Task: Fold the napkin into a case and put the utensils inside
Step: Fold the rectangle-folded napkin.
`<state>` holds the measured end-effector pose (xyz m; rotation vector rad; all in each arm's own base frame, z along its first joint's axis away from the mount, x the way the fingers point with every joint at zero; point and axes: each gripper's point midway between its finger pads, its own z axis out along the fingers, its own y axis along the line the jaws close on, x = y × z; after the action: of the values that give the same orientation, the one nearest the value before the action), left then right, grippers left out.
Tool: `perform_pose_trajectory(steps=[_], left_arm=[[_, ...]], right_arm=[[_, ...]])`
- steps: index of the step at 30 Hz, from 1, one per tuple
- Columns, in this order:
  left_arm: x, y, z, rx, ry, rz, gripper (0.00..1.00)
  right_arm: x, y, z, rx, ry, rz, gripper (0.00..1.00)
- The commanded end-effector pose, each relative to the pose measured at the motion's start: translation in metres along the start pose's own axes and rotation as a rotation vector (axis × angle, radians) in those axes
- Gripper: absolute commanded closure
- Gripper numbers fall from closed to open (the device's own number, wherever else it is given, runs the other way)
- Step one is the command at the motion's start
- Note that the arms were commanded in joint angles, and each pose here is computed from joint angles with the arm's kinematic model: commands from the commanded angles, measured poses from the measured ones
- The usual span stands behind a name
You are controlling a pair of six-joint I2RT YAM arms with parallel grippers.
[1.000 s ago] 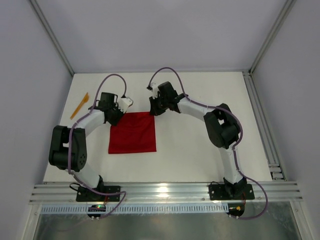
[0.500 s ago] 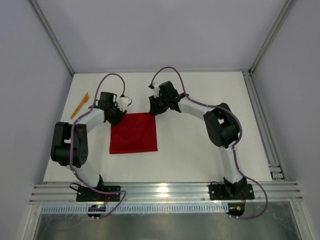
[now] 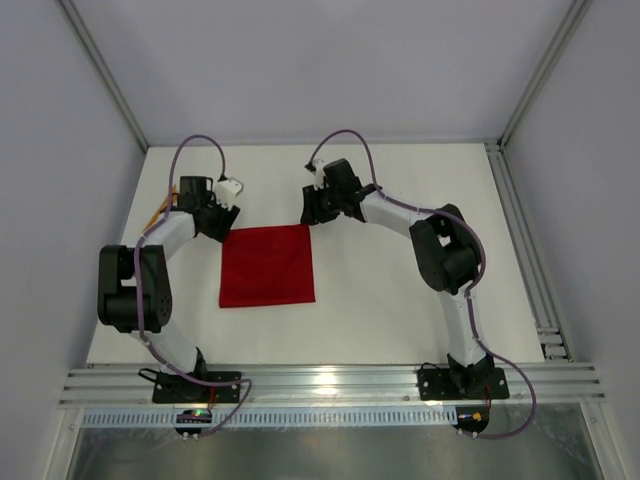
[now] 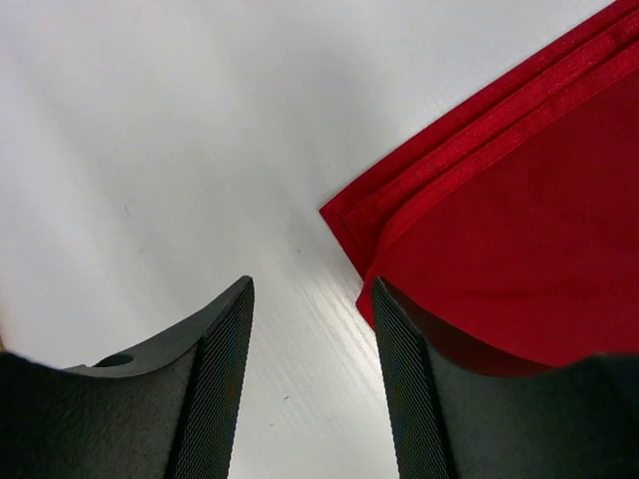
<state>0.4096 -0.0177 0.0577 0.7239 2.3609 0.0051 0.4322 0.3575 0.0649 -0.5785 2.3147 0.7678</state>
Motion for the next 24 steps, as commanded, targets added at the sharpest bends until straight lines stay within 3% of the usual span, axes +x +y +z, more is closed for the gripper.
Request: perform_pose_trajectory(steps=[1,7,16,20,21,24], left_arm=[[-0.006,-0.005,-0.001,0.031,-0.045,-0.022,0.48],[-0.004,0.002,0.016,-0.001,-0.022,-0.097,0.49],[-0.007,0.001,0.027,0.041,0.033,-0.082,0.56],[-0.008,-0.003,0.031,0.042,0.042,-0.055,0.59],[-0.008,-0.003,0.032,0.041,0.042,-0.052,0.61],[-0.008,-0.003,0.032,0.040,0.045,-0.054,0.67]], right_arm=[[-0.006,0.009,0.004,-0.044,-0.029,0.032,0.58],[0.005,0.009,0.010,-0.063,-0.001,0.058,0.62],[0.020,0.005,0.020,-0.055,0.046,0.121,0.64],[0.018,0.004,0.023,-0.051,0.038,0.131,0.82],[0.018,0.003,0.023,-0.046,0.038,0.137,0.92],[0.011,0.007,0.017,-0.052,0.013,0.129,0.97]])
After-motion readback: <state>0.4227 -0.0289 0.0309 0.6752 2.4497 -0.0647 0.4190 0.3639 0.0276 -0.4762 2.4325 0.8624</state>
